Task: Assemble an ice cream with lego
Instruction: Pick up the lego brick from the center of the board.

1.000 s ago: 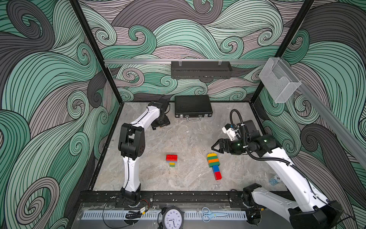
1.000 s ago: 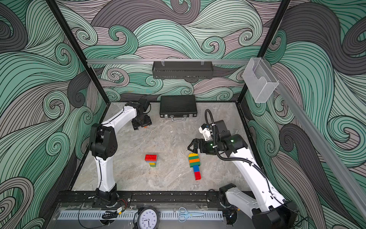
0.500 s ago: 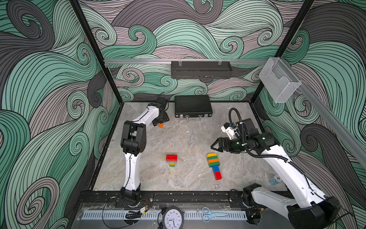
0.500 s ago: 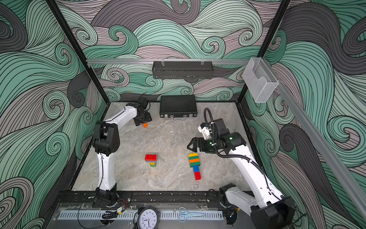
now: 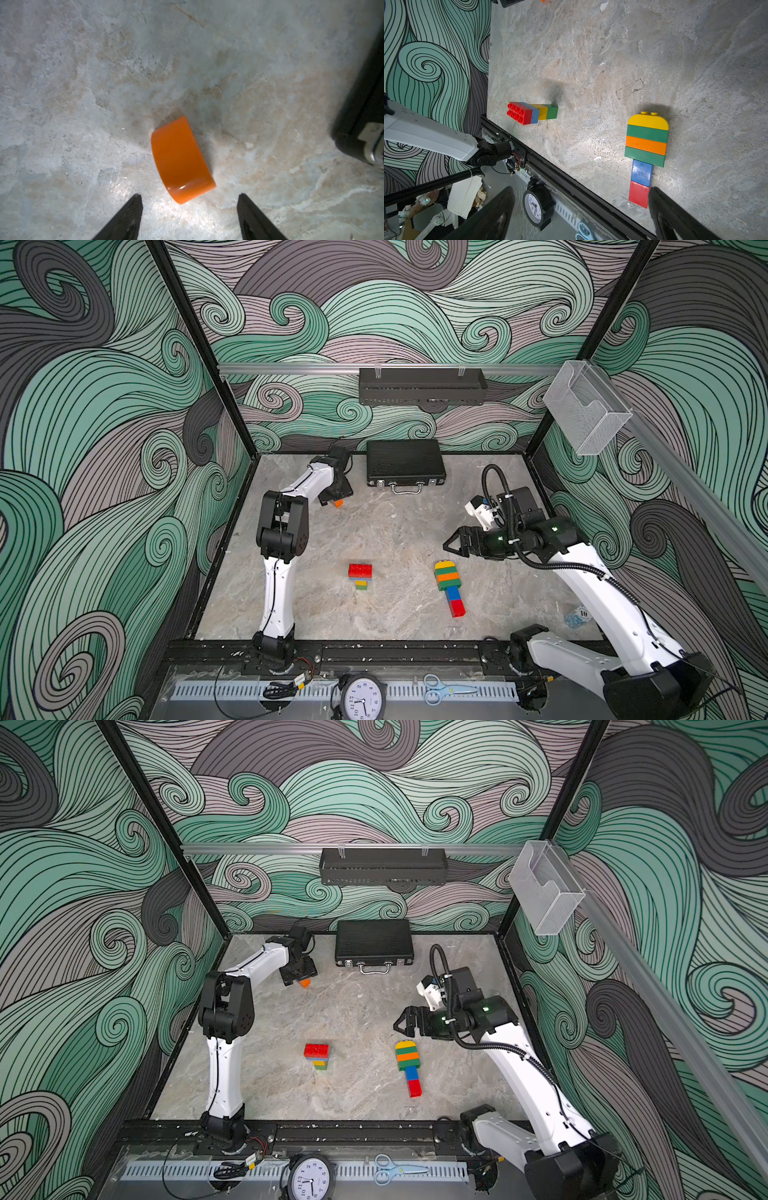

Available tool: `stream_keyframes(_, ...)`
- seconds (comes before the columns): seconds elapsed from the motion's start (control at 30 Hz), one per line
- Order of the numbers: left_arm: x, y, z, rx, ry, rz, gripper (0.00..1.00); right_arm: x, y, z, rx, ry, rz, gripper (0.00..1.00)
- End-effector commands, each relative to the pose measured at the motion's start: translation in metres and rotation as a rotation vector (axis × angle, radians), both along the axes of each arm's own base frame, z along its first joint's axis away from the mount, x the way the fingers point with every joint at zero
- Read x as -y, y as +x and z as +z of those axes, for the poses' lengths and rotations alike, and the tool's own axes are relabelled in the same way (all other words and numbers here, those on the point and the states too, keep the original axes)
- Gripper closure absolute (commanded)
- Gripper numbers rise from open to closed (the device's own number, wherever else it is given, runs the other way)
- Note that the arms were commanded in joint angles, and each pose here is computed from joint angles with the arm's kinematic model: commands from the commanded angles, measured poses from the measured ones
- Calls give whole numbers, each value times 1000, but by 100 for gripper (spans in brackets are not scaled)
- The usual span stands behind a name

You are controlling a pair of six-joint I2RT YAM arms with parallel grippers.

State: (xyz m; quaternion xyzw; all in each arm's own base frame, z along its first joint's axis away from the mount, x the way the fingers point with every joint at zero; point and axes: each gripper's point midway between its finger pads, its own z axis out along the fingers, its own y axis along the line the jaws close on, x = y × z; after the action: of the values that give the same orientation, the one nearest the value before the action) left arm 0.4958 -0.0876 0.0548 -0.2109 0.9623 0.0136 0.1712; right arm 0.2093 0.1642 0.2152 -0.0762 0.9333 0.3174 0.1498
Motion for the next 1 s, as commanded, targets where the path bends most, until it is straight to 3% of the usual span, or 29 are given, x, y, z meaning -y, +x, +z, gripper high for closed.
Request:
stream_keyframes(0.0,-7,6,-7,-12,6,22,29,0,0,4,9,6,16,1)
stream_keyframes(0.97,-10,15,-11,-5,12,53,49,3,0,0,-9,13,9,1)
